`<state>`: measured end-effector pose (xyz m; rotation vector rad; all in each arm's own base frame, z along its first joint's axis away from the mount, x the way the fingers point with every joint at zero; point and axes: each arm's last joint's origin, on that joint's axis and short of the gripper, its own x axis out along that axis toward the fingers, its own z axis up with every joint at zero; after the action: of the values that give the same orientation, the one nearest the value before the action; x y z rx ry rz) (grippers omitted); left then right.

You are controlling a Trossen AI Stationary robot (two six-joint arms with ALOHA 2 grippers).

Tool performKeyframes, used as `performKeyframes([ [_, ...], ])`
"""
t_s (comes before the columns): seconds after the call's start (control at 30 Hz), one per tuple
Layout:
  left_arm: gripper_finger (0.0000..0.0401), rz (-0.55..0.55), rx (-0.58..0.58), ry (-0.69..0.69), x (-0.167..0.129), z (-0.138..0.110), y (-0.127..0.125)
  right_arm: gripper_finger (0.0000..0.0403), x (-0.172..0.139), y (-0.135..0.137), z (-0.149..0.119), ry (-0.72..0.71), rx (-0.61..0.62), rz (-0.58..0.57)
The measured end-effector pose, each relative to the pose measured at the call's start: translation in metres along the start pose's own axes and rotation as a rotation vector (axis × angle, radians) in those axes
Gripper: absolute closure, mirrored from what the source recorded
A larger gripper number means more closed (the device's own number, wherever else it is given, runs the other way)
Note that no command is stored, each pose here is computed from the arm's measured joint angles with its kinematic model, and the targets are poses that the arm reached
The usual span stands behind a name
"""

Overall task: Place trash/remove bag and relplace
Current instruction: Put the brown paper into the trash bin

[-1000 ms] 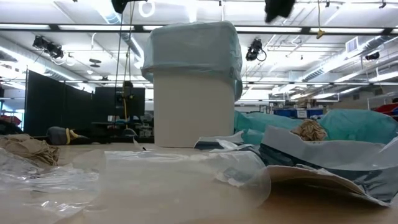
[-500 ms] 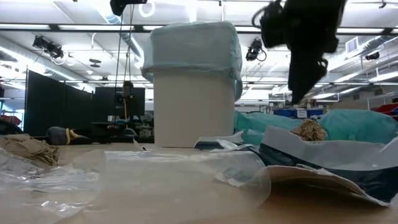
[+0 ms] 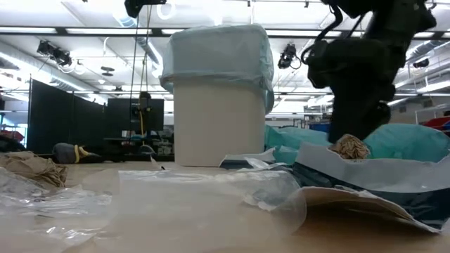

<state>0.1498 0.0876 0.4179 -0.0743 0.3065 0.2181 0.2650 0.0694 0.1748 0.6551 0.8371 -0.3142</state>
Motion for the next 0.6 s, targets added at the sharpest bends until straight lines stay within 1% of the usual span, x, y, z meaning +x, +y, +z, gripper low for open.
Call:
performKeyframes([
  [0.2, 0.0281, 0.000, 0.001, -0.002, 0.000, 0.000, 0.000, 0.0170, 0.013, -0.002, -0.005, 0.019, 0.010, -0.011],
  [0.33, 0.0281, -0.001, -0.002, 0.002, 0.000, 0.000, 0.000, 0.0209, 0.026, -0.003, -0.010, 0.063, 0.027, 0.001],
  [0.4, 0.0281, 0.000, -0.001, 0.001, 0.000, 0.000, 0.000, 0.0246, 0.029, -0.003, -0.011, 0.074, 0.044, -0.011],
  [0.47, 0.0281, 0.000, 0.000, -0.001, 0.000, 0.000, 0.000, 0.0307, 0.029, -0.003, -0.011, 0.078, 0.049, -0.017],
  [0.5, 0.0281, 0.000, -0.001, 0.000, 0.000, 0.000, 0.000, 0.0346, 0.029, -0.004, -0.011, 0.080, 0.051, -0.018],
  [0.53, 0.0281, 0.000, -0.001, 0.000, 0.000, 0.000, 0.000, 0.0372, 0.027, -0.003, -0.011, 0.082, 0.049, -0.013],
  [0.57, 0.0281, 0.000, 0.000, -0.002, 0.000, 0.000, 0.000, 0.0385, 0.026, -0.003, -0.010, 0.084, 0.049, -0.008],
  [0.6, 0.0281, 0.000, 0.000, -0.002, 0.000, 0.000, 0.000, 0.0388, 0.024, -0.003, -0.009, 0.077, 0.058, -0.002],
])
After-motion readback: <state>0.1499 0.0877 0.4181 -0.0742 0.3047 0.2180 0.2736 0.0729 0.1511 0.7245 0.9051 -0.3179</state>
